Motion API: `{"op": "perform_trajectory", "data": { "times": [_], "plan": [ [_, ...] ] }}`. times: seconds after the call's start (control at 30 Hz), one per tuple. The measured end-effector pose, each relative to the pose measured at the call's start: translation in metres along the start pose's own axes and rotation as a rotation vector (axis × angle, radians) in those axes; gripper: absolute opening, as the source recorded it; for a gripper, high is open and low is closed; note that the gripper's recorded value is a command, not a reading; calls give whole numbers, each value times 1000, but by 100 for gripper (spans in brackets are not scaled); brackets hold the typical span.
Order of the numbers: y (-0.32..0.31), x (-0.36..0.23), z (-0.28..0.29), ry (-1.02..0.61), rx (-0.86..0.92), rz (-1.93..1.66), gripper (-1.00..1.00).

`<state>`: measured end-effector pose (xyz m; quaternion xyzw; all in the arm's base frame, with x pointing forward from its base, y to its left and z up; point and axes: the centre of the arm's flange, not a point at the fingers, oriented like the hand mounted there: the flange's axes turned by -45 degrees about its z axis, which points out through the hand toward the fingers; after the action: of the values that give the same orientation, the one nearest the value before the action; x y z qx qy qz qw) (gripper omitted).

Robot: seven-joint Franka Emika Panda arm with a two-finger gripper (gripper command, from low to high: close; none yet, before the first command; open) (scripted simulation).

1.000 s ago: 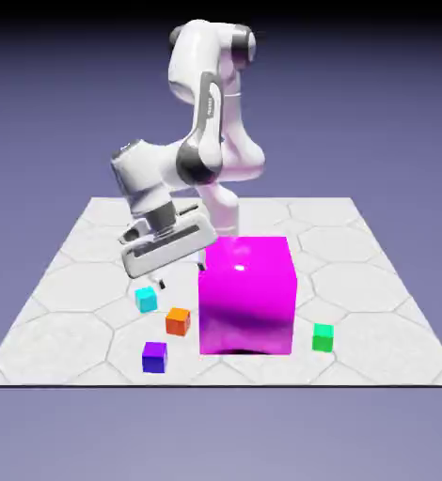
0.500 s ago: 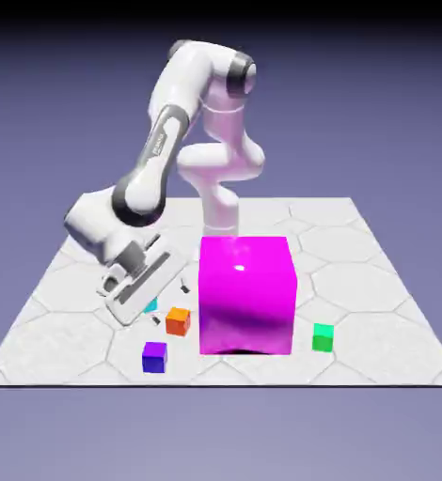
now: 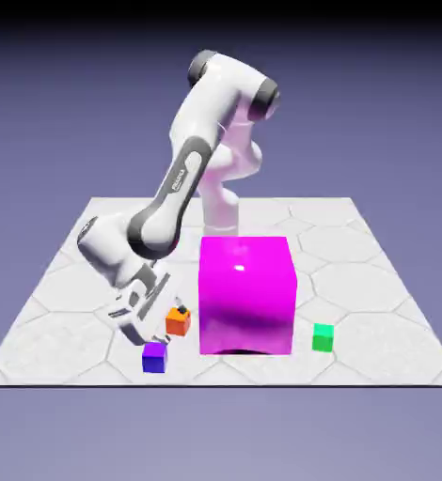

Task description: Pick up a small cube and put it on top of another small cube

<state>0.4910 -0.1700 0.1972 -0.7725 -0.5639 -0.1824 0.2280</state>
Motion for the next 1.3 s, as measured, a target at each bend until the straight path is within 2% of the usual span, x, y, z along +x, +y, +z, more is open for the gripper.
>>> {"op": "perform_trajectory", "data": {
  "times": [0.33,0.43,0.47,0.53,0.67,0.97,1.3],
  "plan": [
    [8,-48,-13,-150,-33,-243,0],
    [13,-63,42,-151,-32,-246,0],
    [13,-66,53,-151,-32,-245,-100],
    [13,-66,53,-151,-31,-245,-100],
    [4,-51,-14,-151,-23,-245,-100],
    [-65,-92,-40,-135,149,-363,-100],
    [-130,-109,-62,-137,298,-645,-100]
  ]
}}
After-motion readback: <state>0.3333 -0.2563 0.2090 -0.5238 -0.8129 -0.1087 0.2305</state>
